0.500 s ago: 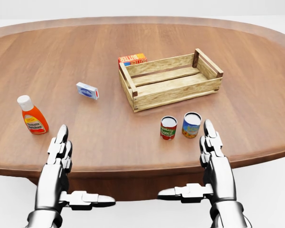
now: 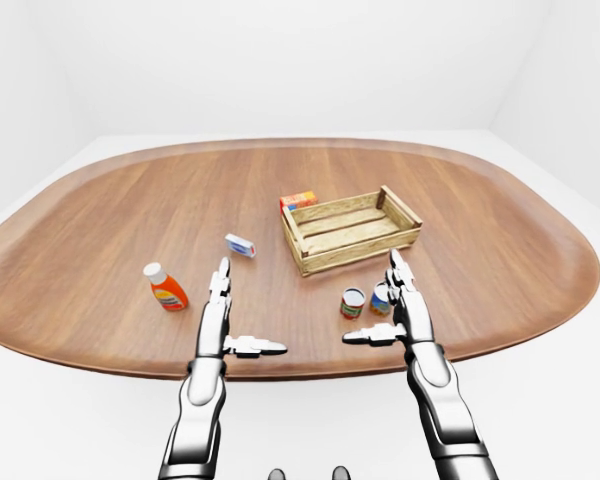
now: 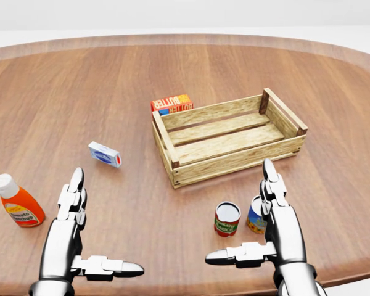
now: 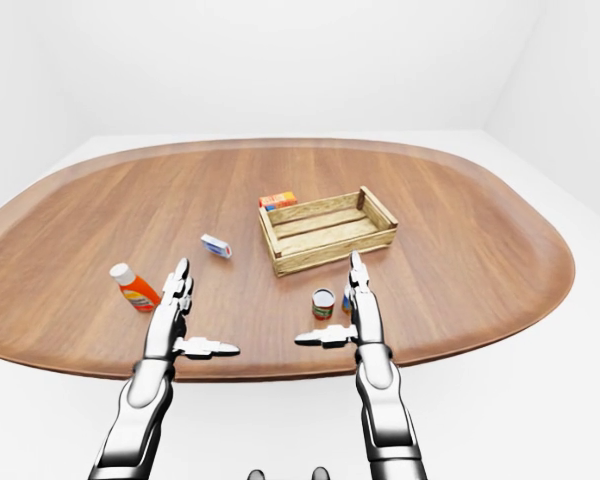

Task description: Pick up the tomato sauce, and put it in the wooden tray.

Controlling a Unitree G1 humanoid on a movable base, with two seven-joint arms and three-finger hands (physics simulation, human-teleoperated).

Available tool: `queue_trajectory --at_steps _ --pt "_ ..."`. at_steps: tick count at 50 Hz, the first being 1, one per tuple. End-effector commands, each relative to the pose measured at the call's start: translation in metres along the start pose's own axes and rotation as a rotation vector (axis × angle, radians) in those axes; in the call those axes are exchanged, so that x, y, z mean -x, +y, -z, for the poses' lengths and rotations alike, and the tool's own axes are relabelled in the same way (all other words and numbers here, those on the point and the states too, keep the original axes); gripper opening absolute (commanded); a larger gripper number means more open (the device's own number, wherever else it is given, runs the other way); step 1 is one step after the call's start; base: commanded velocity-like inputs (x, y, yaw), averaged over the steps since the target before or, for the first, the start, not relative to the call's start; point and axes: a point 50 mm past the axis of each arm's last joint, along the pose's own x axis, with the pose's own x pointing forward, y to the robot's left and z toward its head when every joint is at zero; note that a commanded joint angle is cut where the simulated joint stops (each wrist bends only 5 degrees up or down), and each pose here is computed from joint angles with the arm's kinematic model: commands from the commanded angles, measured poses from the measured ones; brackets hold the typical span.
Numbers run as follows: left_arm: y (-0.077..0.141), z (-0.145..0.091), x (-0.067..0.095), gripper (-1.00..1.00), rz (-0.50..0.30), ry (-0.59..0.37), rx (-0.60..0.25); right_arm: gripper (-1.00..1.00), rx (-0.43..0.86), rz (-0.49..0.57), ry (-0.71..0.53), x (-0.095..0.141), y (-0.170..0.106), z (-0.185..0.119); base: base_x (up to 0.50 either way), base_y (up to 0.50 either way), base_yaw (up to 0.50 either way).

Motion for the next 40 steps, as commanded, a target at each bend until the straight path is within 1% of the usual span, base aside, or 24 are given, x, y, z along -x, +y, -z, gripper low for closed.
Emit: queue_trajectory --at_steps 1,15,19,40 --pt "0.0025 0.0019 0.0009 1.00 -0.016 0.008 -0.006 1.00 0.015 -0.006 0.002 0.0011 0.0012 0.0009 0.50 0.00 0.00" --pt "0.0040 0.0010 -0.0008 1.00 -0.020 0.004 0.006 1.00 0.024 -0.010 0.002 0.0006 0.0024 0.0013 0.50 0.00 0.00" --pt "0.0028 0.0038 -0.0016 1.00 -0.014 0.016 -0.004 1.00 0.024 -0.011 -0.001 0.0006 0.0024 0.0010 0.50 0.00 0.00" --pt "0.0012 0.0038 -0.0010 1.00 -0.003 0.016 -0.005 1.00 0.026 -0.017 -0.001 0.0008 0.0028 0.0012 0.50 0.00 0.00"
